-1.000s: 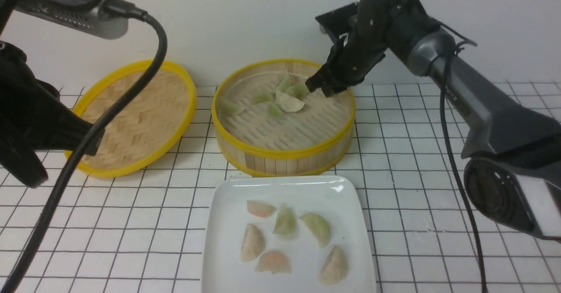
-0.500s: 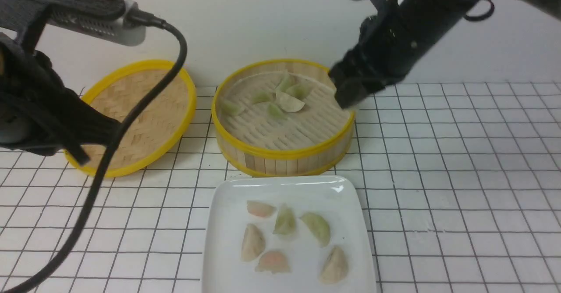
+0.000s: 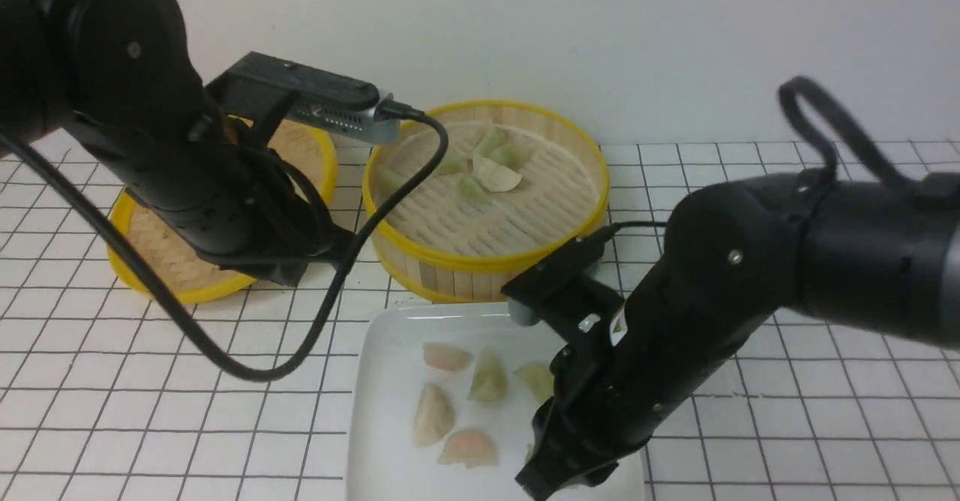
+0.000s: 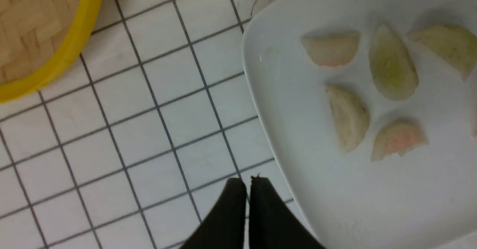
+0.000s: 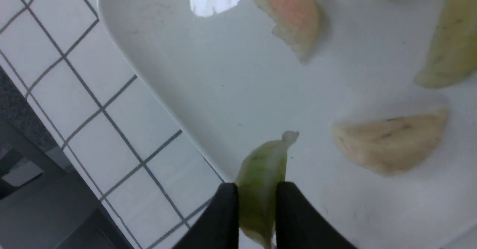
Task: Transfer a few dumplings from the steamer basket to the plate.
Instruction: Use the right arm to put the dumpling into the plate
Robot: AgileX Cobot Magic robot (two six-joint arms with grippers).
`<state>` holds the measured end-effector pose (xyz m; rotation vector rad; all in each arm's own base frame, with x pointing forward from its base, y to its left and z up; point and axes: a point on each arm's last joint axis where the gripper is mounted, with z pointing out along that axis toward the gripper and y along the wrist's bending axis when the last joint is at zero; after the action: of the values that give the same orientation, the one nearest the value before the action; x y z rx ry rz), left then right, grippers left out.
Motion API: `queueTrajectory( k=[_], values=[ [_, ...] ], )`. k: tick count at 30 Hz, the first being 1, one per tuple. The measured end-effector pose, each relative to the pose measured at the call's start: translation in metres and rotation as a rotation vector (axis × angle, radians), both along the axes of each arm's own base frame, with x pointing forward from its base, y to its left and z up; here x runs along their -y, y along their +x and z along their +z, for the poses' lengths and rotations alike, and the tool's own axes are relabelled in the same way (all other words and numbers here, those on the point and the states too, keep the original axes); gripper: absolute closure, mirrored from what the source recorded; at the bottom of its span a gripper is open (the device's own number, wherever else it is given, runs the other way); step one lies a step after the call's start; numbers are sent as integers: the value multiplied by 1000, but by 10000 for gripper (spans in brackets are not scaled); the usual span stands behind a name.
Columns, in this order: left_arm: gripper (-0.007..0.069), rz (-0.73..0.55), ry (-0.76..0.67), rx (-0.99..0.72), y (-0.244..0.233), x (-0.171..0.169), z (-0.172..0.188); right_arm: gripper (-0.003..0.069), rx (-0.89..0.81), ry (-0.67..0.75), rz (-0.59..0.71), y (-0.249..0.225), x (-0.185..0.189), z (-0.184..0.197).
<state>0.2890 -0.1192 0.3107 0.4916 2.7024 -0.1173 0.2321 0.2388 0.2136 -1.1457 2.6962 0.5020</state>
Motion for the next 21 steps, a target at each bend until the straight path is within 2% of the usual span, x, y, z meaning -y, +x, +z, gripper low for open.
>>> queueTrajectory(
  k=[5,7,11,14,21],
  values=[
    [627,1,13,-31,27,11,-6,419,-30,-5,-24,6,-7,-20],
    [627,-9,33,-66,49,18,-10,326,-38,8,-37,6,-9,-21],
    [627,-34,25,-89,88,26,-16,230,-55,9,-35,3,-8,-18],
    [627,-54,15,-85,110,30,-21,210,-77,2,-20,-2,-4,-10],
    [614,-202,32,96,175,45,-41,201,-67,28,6,-20,9,30]
  ],
)
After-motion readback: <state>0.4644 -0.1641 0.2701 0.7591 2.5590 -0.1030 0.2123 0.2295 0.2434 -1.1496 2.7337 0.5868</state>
